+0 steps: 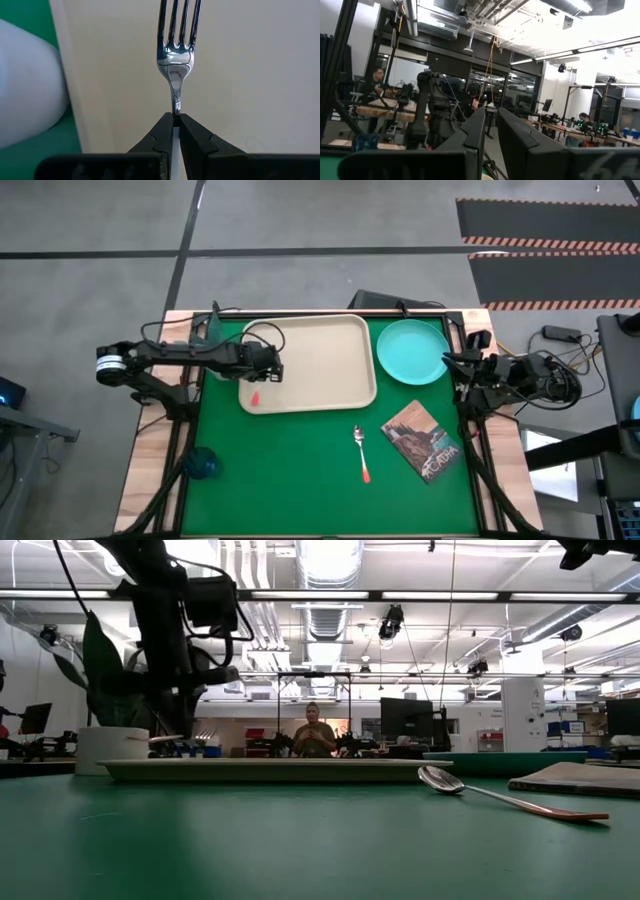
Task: Pick and place plate/cup/fork/spoon on tray
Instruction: Put the orange fork on the white tray
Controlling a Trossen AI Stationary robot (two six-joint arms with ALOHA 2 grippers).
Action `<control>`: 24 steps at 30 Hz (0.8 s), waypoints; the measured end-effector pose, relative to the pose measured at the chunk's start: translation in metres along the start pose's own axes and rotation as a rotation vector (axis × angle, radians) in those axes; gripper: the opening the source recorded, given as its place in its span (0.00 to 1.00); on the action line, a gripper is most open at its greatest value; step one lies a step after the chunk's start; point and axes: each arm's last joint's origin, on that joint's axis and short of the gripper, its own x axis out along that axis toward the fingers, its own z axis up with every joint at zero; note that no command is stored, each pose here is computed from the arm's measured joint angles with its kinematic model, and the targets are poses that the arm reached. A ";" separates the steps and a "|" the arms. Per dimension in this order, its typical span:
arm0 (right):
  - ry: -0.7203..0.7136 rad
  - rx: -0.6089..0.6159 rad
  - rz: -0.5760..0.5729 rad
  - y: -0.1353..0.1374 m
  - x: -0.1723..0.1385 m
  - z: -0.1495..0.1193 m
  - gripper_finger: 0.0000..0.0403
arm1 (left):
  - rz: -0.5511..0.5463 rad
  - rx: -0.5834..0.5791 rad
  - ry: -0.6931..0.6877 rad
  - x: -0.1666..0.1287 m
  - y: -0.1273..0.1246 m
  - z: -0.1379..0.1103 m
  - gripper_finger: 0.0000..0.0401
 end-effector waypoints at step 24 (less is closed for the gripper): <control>0.000 -0.009 0.000 0.000 0.000 0.000 0.11 | -0.010 -0.033 -0.011 0.019 0.010 -0.011 0.02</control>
